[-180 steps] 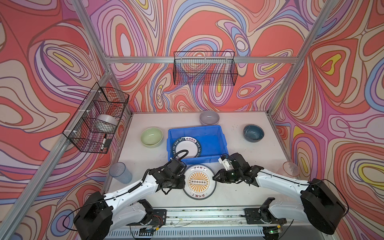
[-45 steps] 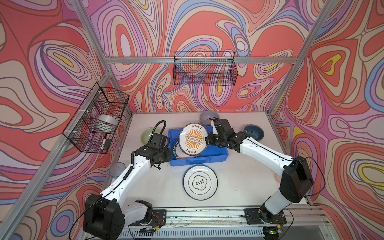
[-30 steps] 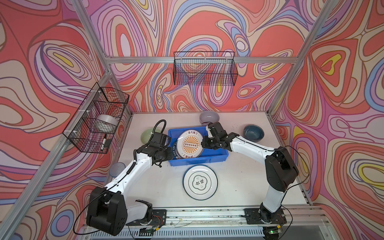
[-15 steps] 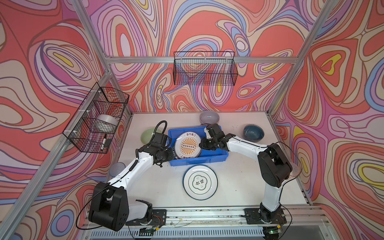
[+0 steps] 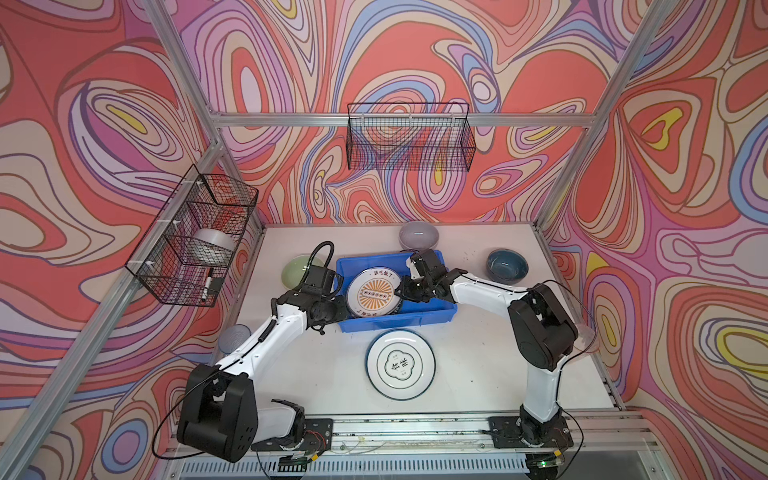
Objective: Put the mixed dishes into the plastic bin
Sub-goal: 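Lower the sunburst plate into the blue bin and open both grippers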
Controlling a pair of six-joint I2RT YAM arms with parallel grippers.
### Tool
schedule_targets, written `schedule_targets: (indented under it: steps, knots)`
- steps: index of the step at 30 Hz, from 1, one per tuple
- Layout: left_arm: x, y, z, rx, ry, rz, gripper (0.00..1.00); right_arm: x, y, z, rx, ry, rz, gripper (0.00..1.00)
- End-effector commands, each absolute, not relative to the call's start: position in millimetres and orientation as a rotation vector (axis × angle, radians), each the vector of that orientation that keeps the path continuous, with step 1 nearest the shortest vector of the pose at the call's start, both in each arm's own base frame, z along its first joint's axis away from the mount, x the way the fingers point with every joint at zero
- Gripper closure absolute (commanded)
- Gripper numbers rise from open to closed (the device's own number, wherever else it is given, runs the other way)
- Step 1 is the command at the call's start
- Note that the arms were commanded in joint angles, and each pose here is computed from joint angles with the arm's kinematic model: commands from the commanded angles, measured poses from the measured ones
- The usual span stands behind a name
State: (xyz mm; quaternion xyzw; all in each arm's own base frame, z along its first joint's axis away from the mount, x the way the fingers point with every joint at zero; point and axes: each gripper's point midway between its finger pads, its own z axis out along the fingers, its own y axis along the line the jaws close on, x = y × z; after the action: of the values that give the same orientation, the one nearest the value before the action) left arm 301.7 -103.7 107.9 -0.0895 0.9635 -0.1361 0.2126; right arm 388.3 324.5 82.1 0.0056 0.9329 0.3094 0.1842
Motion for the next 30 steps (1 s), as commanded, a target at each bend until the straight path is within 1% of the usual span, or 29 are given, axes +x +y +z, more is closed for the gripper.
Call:
schedule_targets:
  steps: [1,7,10,16,20,30]
  knots:
    - [299,-108,101,-0.226,2.697,-0.410,0.67,390,329,85,-0.028,2.618,0.866,0.74]
    - [300,-110,102,-0.222,2.694,-0.423,0.67,391,323,84,-0.064,2.626,0.799,0.66]
    - [300,-109,103,-0.221,2.694,-0.422,0.67,393,321,83,-0.071,2.628,0.771,0.64]
    - [301,-110,106,-0.218,2.690,-0.424,0.66,394,322,80,-0.093,2.639,0.759,0.60]
    - [301,-110,106,-0.215,2.691,-0.426,0.66,394,324,80,-0.112,2.644,0.763,0.56]
    - [303,-112,110,-0.216,2.685,-0.437,0.65,396,327,72,-0.154,2.671,0.712,0.52]
